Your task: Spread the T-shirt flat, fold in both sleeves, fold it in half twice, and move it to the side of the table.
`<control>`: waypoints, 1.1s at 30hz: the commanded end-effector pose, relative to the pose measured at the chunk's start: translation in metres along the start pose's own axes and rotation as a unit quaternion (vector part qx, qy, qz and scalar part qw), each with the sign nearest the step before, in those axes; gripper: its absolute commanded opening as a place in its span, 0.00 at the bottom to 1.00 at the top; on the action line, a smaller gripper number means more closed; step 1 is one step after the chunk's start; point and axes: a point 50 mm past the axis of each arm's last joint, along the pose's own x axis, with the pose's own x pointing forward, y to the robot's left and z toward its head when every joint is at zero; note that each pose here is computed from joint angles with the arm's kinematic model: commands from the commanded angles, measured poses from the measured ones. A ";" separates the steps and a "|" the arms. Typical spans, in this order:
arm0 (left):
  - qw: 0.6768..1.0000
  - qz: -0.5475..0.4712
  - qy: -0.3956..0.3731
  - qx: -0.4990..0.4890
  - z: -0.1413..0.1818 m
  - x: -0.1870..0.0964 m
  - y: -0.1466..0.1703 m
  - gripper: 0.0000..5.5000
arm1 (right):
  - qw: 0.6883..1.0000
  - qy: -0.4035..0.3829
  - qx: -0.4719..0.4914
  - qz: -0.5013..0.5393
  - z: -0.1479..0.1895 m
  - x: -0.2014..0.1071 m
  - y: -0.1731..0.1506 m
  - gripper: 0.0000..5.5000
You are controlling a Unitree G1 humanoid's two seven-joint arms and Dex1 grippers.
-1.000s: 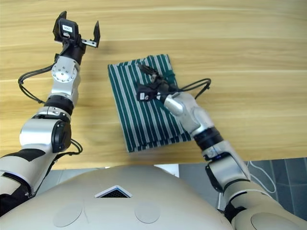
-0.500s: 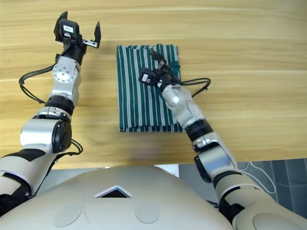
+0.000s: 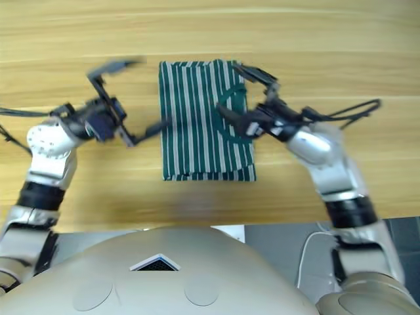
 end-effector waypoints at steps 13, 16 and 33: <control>0.974 -0.191 0.118 0.028 0.001 -0.016 -0.054 0.98 | 0.950 0.105 -0.016 0.294 -0.008 -0.059 0.081 0.98; 0.971 -0.198 0.126 0.041 -0.004 -0.014 -0.059 0.98 | 0.942 0.109 -0.006 0.317 -0.011 -0.058 0.097 0.98; 0.969 -0.199 0.129 0.072 -0.018 -0.004 -0.065 0.77 | 0.945 0.076 0.027 0.316 -0.005 -0.047 0.115 0.98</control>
